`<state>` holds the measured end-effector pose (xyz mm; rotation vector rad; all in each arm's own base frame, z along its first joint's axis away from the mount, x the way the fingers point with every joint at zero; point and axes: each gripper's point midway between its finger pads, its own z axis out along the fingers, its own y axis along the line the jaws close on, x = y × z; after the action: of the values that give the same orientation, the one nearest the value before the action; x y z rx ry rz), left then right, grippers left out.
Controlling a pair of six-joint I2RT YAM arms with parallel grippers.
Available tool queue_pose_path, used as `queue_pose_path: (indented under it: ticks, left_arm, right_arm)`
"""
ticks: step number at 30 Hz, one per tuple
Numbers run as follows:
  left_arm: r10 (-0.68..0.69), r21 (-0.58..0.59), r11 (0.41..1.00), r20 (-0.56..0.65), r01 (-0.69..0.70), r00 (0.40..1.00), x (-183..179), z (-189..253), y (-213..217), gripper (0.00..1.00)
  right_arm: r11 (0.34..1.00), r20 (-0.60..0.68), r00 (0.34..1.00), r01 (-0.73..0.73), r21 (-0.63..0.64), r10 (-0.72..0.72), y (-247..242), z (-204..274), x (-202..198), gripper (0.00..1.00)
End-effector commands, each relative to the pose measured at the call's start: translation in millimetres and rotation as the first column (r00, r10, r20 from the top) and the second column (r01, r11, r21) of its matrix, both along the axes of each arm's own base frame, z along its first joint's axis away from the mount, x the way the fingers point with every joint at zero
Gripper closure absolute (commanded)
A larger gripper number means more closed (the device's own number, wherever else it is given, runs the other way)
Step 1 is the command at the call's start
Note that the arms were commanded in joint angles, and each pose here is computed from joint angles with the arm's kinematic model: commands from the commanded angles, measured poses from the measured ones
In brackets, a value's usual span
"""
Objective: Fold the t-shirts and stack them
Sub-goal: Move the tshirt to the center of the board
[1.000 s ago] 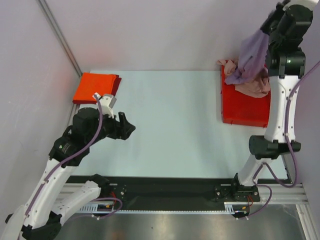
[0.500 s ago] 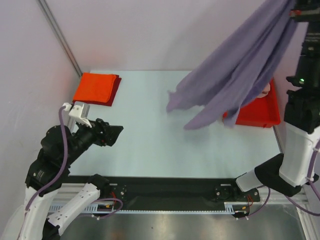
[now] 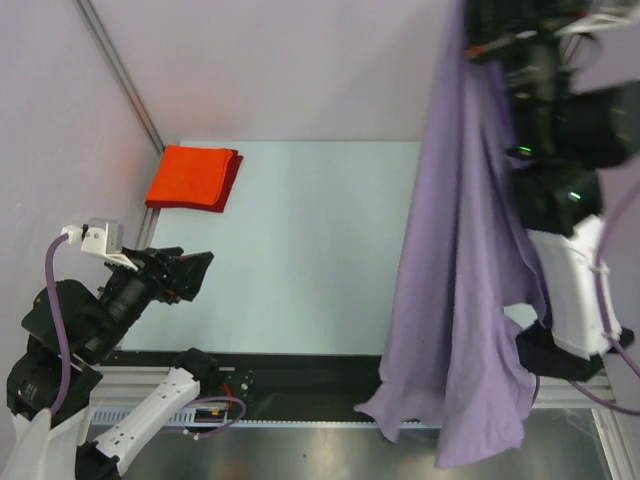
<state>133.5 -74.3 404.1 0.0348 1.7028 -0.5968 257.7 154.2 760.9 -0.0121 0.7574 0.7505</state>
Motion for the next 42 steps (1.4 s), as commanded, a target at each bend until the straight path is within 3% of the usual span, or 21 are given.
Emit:
queue_pose_path:
  ticks: [1, 4, 5, 6, 8, 12, 16, 17, 21, 22, 26, 27, 29, 30, 33, 34, 36, 37, 42]
  left_arm:
    - [0.048, -0.015, 0.999, -0.005, -0.048, 0.999, -8.2, 1.4, 13.0, 0.24]
    - [0.073, -0.024, 0.997, -0.014, -0.074, 0.997, -12.5, -1.0, 19.5, 0.24]
    - [0.081, -0.021, 0.996, -0.022, -0.082, 0.996, -13.2, -3.2, 21.4, 0.23]
    - [0.084, -0.019, 0.996, -0.021, -0.085, 0.996, -14.0, -3.1, 22.6, 0.24]
    - [0.101, -0.019, 0.995, -0.021, -0.102, 0.995, -15.4, -3.6, 26.5, 0.24]
    - [0.122, -0.008, 0.992, -0.030, -0.123, 0.992, -15.6, -4.8, 31.0, 0.23]
    - [0.103, 0.025, 0.995, -0.082, -0.101, 0.991, -7.3, -17.7, 22.2, 0.24]
    - [0.094, 0.035, 0.995, -0.103, -0.091, 0.990, -2.8, -22.2, 17.6, 0.25]
    - [0.007, 0.041, 0.999, -0.179, 0.000, 0.984, 11.5, -38.7, -9.4, 0.28]
    - [-0.004, 0.036, 0.999, -0.183, 0.011, 0.983, 16.1, -38.6, -14.6, 0.28]
    - [-0.047, 0.044, 0.997, -0.249, 0.060, 0.967, 32.9, -51.5, -34.2, 0.29]
    - [-0.045, 0.059, 0.996, -0.289, 0.065, 0.956, 41.6, -61.8, -40.0, 0.29]
    - [-0.083, 0.050, 0.993, -0.333, 0.106, 0.939, 47.8, -72.0, -53.0, 0.30]
    - [-0.083, 0.056, 0.992, -0.371, 0.112, 0.925, 52.3, -85.6, -57.3, 0.30]
    - [-0.087, 0.047, 0.991, -0.457, 0.122, 0.885, 68.2, -120.4, -72.9, 0.31]
    - [-0.085, 0.031, 0.993, -0.473, 0.113, 0.877, 78.0, -128.1, -80.1, 0.32]
    - [-0.082, 0.026, 0.993, -0.523, 0.111, 0.849, 85.8, -153.3, -87.9, 0.34]
    - [-0.085, 0.004, 0.995, -0.515, 0.102, 0.853, 94.6, -156.5, -94.1, 0.35]
    - [-0.039, 0.085, 0.990, -0.579, 0.109, 0.814, 125.7, -214.3, -113.6, 0.40]
  right_arm:
    - [0.985, -0.148, 0.978, -0.158, -0.072, 0.146, 95.2, -59.6, 66.4, 1.00]
    - [0.981, -0.175, 0.970, -0.181, -0.064, 0.168, 135.4, -79.9, 105.0, 1.00]
    - [0.978, -0.227, 0.959, -0.192, -0.079, 0.170, 161.6, -107.4, 133.9, 1.00]
    - [0.981, -0.207, 0.963, -0.188, -0.051, 0.174, 160.9, -98.2, 135.3, 1.00]
    - [0.983, -0.260, 0.952, -0.179, -0.037, 0.164, 182.0, -125.6, 166.9, 1.00]
    - [0.988, -0.268, 0.951, -0.154, 0.011, 0.152, 180.1, -131.1, 186.2, 1.00]
    - [0.992, -0.378, 0.920, -0.122, -0.023, 0.105, 168.2, -170.2, 215.6, 1.00]
    - [0.992, -0.417, 0.904, -0.117, -0.037, 0.090, 164.4, -182.6, 221.4, 0.91]
    - [0.988, -0.591, 0.807, -0.084, -0.132, -0.010, 125.8, -251.5, 251.5, 0.70]
    - [0.985, -0.611, 0.791, -0.085, -0.150, -0.024, 116.8, -258.6, 250.3, 0.60]
    - [0.960, -0.772, 0.621, -0.108, -0.258, -0.137, 70.8, -338.9, 261.8, 0.25]
    - [0.946, -0.832, 0.524, -0.135, -0.294, -0.183, 59.5, -371.8, 255.4, 0.23]
    - [0.919, -0.858, 0.461, -0.190, -0.345, -0.226, 46.4, -394.5, 241.4, 0.24]
    - [0.899, -0.891, 0.379, -0.251, -0.359, -0.250, 44.6, -428.9, 227.6, 0.25]
    - [0.841, -0.918, 0.327, -0.410, -0.353, -0.226, 59.3, -456.9, 180.9, 0.28]
    - [0.817, -0.935, 0.247, -0.463, -0.344, -0.254, 59.0, -496.9, 162.1, 0.28]
    - [0.801, -0.945, 0.237, -0.508, -0.317, -0.225, 65.9, -503.0, 130.1, 0.31]
    - [0.785, -0.956, 0.165, -0.546, -0.292, -0.241, 64.8, -537.4, 109.7, 0.32]
    - [0.759, -0.976, 0.069, -0.618, -0.206, -0.208, 74.6, -576.6, 49.6, 0.33]
